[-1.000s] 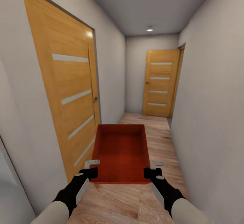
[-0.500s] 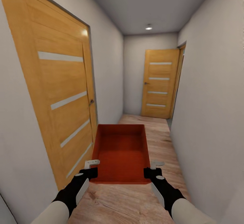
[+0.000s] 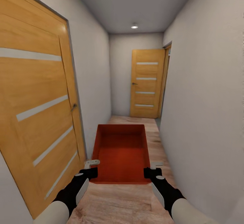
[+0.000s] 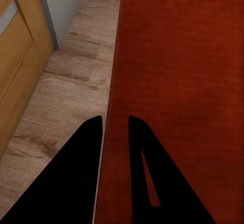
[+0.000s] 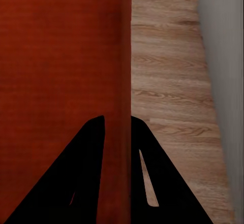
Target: Move the two storage containers from the living room to the garage. In the garage, place one container on the floor and stack the other container on top of it (either order is fine).
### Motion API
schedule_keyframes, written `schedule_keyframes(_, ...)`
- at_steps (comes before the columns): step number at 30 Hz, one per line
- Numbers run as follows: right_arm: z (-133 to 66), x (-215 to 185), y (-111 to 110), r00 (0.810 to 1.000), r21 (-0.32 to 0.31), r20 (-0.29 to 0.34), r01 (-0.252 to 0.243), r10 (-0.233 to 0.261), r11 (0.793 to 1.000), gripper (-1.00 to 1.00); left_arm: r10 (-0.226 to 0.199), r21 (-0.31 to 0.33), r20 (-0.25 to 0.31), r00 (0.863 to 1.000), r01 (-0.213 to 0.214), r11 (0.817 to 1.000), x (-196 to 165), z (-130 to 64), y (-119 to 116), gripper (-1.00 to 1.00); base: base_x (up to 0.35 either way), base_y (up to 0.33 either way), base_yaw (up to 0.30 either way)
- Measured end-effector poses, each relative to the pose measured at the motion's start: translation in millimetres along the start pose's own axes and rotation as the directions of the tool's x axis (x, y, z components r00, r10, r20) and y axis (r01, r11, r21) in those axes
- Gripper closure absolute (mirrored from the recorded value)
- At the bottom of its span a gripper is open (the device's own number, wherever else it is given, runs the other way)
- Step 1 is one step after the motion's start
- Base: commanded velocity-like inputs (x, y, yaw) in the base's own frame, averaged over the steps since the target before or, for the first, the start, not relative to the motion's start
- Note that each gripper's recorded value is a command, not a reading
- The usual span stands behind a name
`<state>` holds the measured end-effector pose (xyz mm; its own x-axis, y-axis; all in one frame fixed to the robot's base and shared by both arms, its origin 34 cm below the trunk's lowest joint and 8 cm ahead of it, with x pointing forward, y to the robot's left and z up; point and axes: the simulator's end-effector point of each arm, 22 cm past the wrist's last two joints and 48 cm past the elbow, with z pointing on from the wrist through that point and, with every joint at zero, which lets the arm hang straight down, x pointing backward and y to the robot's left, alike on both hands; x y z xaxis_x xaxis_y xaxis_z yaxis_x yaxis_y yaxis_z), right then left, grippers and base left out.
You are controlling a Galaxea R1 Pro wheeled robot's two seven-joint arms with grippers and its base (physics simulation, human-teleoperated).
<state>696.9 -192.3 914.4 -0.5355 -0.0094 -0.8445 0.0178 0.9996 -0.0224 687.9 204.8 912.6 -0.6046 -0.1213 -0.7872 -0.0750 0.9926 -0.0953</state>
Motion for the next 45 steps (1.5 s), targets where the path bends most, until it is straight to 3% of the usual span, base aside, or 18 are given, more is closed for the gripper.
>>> schedule_keyframes(8, 0.0, 0.0, 0.0, 1.000, 0.000, 0.001, -0.001, 0.001, 1.000, 1.00, 0.001, 0.000, 0.001, 1.000, -0.001, 1.000, -0.3, -0.1, 0.0, 1.00, 0.322, 0.000, -0.159)
schedule_keyframes(45, 0.0, -0.2, -0.1, 1.000, 0.000, 0.003, -0.002, 0.002, 1.000, 1.00, 0.002, 0.000, 0.002, 1.000, -0.002, 1.000, -0.9, -0.1, -0.2, 1.00, 0.322, 0.000, -0.002)
